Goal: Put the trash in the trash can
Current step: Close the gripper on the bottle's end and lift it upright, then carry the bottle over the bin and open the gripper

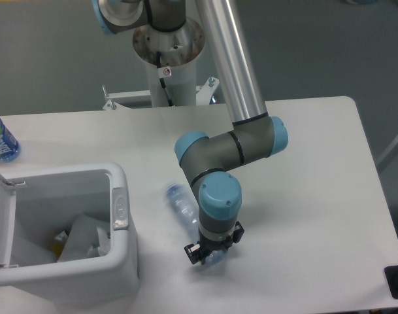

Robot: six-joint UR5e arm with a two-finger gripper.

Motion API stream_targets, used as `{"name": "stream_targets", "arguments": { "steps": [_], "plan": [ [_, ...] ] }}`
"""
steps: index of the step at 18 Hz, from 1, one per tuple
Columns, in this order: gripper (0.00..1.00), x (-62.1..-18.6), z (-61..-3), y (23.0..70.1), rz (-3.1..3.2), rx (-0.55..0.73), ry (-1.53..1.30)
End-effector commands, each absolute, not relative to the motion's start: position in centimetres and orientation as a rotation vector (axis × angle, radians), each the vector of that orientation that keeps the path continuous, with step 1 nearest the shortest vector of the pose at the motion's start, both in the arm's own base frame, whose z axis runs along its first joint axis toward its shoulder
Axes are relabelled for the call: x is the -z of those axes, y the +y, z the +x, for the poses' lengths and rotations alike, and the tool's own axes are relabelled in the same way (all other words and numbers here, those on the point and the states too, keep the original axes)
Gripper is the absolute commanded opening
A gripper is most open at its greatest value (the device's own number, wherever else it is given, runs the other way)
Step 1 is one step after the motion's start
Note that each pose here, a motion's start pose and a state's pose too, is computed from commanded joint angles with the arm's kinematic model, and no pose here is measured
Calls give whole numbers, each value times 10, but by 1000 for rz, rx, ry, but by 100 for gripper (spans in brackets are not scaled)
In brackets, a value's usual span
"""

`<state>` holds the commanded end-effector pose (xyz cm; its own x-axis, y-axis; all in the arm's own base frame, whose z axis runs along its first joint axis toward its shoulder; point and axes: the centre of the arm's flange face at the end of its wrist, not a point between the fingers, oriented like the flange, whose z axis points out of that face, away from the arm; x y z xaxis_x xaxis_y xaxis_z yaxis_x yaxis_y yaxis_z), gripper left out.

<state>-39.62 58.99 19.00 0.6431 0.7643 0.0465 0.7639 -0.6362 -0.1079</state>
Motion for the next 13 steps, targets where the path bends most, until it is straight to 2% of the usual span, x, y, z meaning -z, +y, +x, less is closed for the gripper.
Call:
{"name": "stream_targets", "arguments": {
  "steps": [3, 7, 9, 10, 13],
  "plan": [
    [60, -200, -396, 589, -2730, -13, -1270],
    [60, -240, -399, 589, -2681, -40, -1232],
    [60, -298, -414, 584, -2584, -86, -1226],
    [60, -357, -433, 570, -2472, -105, -1230],
    [60, -465, -441, 560, -2282, -75, -1126]
  ]
}}
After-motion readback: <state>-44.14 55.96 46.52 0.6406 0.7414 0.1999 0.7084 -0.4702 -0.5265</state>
